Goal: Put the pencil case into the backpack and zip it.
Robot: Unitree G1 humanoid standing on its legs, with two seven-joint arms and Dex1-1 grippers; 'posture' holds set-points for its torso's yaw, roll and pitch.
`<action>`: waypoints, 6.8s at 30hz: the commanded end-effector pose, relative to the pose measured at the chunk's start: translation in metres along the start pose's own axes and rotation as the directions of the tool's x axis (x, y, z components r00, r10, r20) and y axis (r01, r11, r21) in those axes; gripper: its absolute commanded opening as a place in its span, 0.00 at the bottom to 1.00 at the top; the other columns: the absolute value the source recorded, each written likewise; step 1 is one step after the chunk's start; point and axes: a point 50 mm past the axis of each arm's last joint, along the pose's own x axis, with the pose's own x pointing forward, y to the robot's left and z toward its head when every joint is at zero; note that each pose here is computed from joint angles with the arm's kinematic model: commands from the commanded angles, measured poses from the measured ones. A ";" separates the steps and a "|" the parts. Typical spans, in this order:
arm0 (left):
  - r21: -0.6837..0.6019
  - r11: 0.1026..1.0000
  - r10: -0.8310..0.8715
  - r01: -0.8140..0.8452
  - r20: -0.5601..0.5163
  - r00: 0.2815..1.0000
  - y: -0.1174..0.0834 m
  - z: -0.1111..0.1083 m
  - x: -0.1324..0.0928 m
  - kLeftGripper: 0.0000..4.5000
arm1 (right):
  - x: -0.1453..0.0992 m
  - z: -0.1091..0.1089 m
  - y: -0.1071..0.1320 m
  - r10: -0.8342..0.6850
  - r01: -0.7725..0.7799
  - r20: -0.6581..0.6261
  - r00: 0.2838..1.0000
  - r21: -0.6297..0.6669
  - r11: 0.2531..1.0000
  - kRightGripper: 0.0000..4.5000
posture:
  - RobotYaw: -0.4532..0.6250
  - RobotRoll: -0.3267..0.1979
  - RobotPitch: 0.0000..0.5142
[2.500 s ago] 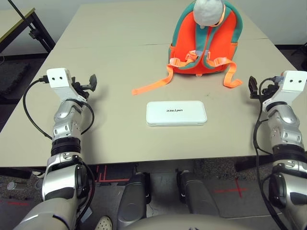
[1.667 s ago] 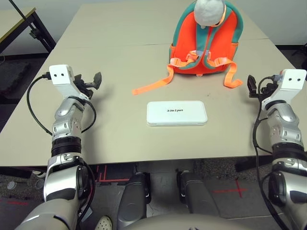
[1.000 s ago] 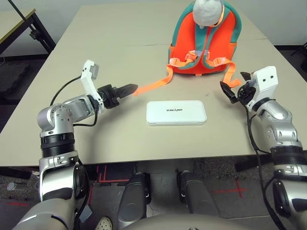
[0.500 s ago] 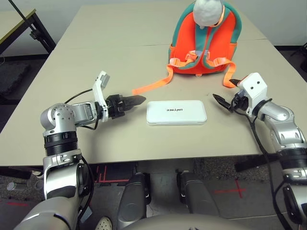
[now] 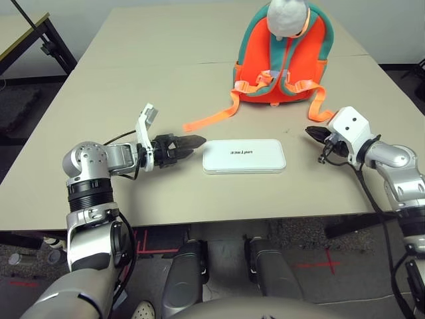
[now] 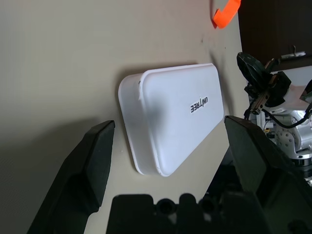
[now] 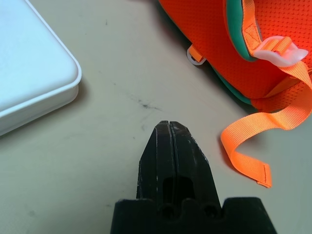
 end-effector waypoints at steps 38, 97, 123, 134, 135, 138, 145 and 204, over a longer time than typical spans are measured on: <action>-0.025 0.999 0.022 -0.024 -0.054 0.998 0.011 -0.013 0.018 1.00 | 0.030 0.026 0.067 0.349 -0.347 0.057 0.935 -0.036 0.937 0.00 | 0.35 0.62 0.25; -0.001 0.996 -0.090 0.093 0.211 0.973 0.006 0.019 0.001 0.29 | 0.038 0.027 0.069 0.343 -0.338 0.074 0.936 -0.067 0.939 0.00 | 0.35 0.62 0.26; 0.069 0.988 -0.156 0.141 0.315 0.936 -0.015 0.046 -0.021 0.27 | 0.036 0.017 0.066 0.313 -0.311 0.018 0.950 -0.069 0.948 1.00 | 0.35 0.62 0.27; 0.315 0.945 -0.266 0.089 0.579 0.771 -0.052 0.088 -0.065 0.27 | 0.044 0.021 0.032 0.008 -0.015 0.025 1.000 0.259 0.966 1.00 | 0.36 0.62 0.27; 0.333 0.938 -0.284 0.090 0.594 0.753 -0.055 0.090 -0.067 0.27 | 0.045 0.023 0.028 -0.024 0.013 0.032 0.999 0.309 0.951 1.00 | 0.37 0.62 0.27; 0.362 0.929 -0.306 0.077 0.632 0.712 -0.061 0.096 -0.072 0.27 | 0.048 0.032 0.016 -0.147 0.094 0.068 0.987 0.497 0.862 1.00 | 0.36 0.62 0.27; 0.392 0.919 -0.347 0.050 0.740 0.577 -0.068 0.112 -0.086 0.27 | 0.047 0.057 -0.009 -0.326 0.119 0.148 0.933 0.730 0.673 1.00 | 0.36 0.62 0.27; 0.445 0.891 -0.357 -0.089 0.808 0.468 -0.071 0.125 -0.072 0.27 | 0.058 0.091 -0.040 -0.333 0.099 0.260 0.906 0.635 0.766 0.18 | 0.37 0.62 0.27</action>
